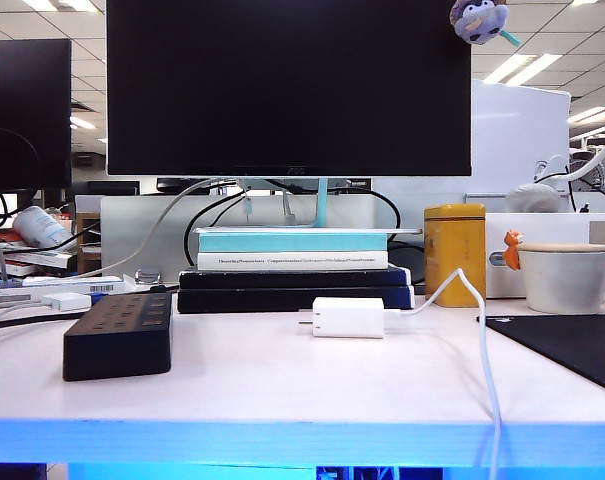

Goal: Plug the white charger into the left socket.

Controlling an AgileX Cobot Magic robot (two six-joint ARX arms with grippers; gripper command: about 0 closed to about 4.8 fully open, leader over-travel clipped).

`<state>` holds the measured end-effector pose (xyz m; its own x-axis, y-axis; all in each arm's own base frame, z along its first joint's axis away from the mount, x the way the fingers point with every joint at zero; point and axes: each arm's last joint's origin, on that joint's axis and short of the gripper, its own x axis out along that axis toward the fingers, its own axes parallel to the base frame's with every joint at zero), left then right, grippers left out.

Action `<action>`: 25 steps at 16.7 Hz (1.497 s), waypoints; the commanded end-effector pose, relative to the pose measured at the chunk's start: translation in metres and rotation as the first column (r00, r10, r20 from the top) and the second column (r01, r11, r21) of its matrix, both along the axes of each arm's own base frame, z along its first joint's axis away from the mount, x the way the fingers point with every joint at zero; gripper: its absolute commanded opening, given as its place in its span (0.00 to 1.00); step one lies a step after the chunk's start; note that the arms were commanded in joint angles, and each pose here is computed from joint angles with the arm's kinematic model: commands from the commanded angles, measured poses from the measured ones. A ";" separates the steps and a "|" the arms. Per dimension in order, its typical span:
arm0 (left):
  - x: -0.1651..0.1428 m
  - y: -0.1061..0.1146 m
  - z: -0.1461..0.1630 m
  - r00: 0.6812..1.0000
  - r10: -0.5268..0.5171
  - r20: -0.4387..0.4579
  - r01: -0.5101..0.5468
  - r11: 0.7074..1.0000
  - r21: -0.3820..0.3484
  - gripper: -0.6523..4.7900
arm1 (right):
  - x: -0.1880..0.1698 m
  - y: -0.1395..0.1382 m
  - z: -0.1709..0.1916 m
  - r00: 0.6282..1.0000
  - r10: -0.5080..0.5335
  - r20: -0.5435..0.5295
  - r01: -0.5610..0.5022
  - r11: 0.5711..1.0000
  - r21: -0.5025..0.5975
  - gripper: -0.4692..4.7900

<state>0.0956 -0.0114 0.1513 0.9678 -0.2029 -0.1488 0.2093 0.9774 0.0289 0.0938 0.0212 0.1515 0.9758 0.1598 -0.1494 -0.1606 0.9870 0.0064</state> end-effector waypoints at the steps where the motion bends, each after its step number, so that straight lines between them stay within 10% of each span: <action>1: 0.001 0.001 0.007 0.998 0.037 0.051 -0.032 0.995 -0.095 0.11 | 0.000 0.000 0.018 0.994 -0.005 0.113 -0.004 0.997 0.076 0.08; 5: -0.002 0.003 0.032 0.981 0.127 0.149 -0.093 0.972 -0.214 0.11 | -0.010 -0.004 0.058 0.975 -0.044 0.219 0.020 0.993 0.113 0.08; 11: -0.003 0.004 0.087 0.965 0.159 0.210 -0.123 0.977 -0.174 0.11 | -0.003 -0.002 0.114 0.985 -0.033 0.168 0.017 0.995 0.096 0.08; 14: 0.017 0.000 0.134 0.979 0.046 0.199 -0.040 0.999 -0.036 0.11 | 0.034 0.011 0.168 0.988 0.104 0.118 -0.100 0.994 -0.040 0.08; 19: 0.059 -0.012 0.200 0.954 -0.256 0.156 0.262 0.965 -0.021 0.11 | 0.119 0.040 0.226 0.939 0.343 0.030 -0.341 0.938 -0.063 0.08; 25: 0.081 -0.020 0.223 0.877 -0.460 0.138 0.465 0.885 -0.012 0.11 | 0.206 0.079 0.191 0.815 0.508 -0.281 -0.569 0.792 -0.220 0.08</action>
